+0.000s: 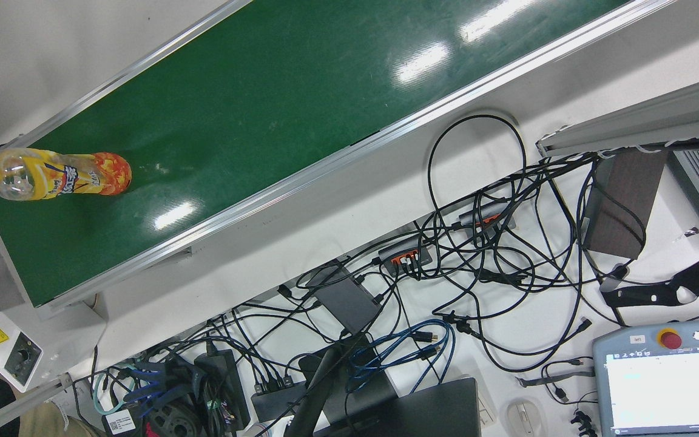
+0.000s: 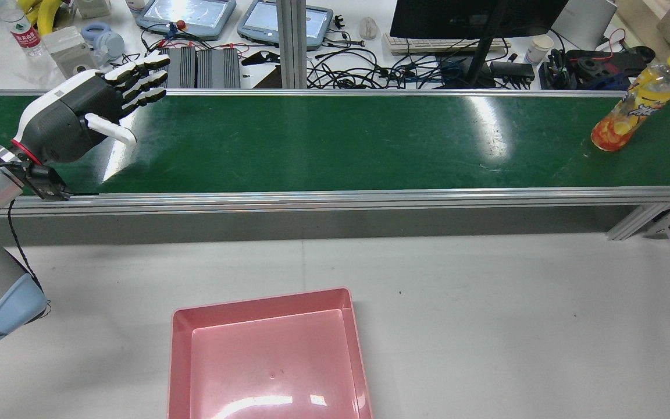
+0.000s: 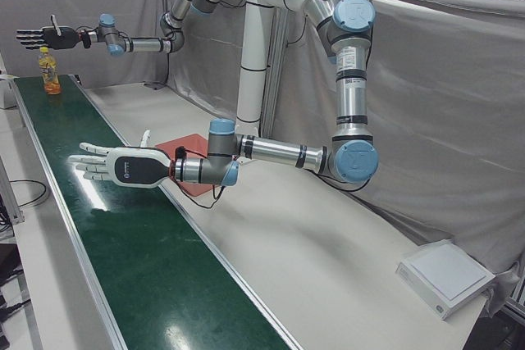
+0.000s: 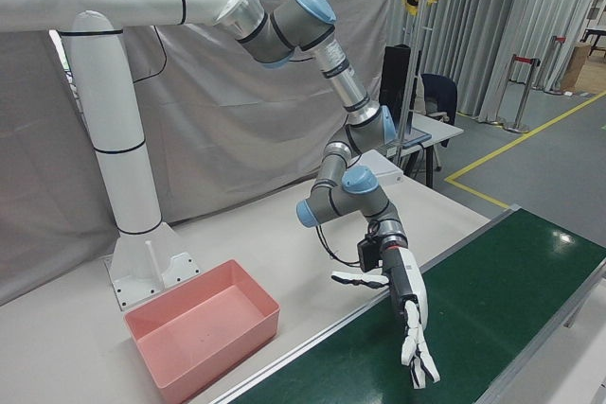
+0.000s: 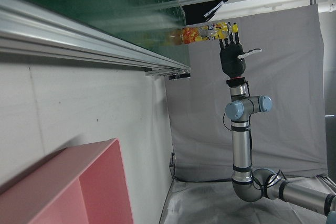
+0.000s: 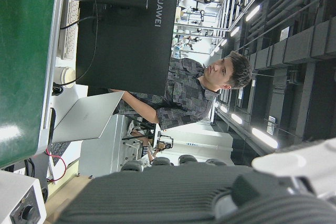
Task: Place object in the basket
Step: 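Raise the open left hand above the belt's near end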
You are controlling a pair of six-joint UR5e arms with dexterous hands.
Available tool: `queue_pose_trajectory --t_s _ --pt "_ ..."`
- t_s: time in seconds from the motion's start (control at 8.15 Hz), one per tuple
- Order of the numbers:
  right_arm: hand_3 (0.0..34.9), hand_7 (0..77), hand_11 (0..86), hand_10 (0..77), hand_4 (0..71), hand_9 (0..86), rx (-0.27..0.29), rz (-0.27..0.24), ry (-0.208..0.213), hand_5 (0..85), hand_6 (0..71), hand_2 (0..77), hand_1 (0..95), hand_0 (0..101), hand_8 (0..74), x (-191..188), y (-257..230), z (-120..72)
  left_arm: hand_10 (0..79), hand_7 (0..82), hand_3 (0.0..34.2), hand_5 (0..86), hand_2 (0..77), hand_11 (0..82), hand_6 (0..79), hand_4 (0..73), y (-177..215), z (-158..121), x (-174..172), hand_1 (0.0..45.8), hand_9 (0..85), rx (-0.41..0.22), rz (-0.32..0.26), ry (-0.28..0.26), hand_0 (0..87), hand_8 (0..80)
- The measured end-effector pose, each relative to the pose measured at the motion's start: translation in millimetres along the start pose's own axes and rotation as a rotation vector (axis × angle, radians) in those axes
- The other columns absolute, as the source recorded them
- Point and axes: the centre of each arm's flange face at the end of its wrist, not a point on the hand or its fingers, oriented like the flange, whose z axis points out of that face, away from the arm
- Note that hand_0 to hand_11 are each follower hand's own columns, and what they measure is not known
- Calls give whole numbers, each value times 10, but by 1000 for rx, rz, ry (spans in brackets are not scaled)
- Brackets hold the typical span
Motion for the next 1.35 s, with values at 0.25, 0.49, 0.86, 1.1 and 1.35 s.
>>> queue_pose_trajectory --t_s 0.25,0.49,0.86,1.1,1.35 --pt "0 5 0 0 0 0 0 0 0 0 0 5 0 3 0 0 0 0 54 5 38 147 0 104 5 120 6 4 -18 120 65 -1 0 -3 541 65" --pt "0 5 0 0 0 0 0 0 0 0 0 5 0 3 0 0 0 0 60 5 21 153 0 114 22 120 8 5 -24 147 71 -1 0 -4 578 71" --pt "1 5 0 0 0 0 0 0 0 0 0 5 0 2 0 -2 -2 -2 60 5 22 153 0 114 11 120 9 6 -26 125 71 -1 0 -5 563 71" --pt "0 5 0 0 0 0 1 0 0 0 0 5 0 3 0 -1 -5 -2 60 5 27 153 0 114 11 120 4 1 -24 98 71 0 1 -5 563 65" --pt "0 5 0 0 0 0 2 -1 0 0 0 5 0 3 0 1 -10 -2 60 5 27 142 0 109 11 120 15 5 -14 114 71 -1 0 -3 564 60"
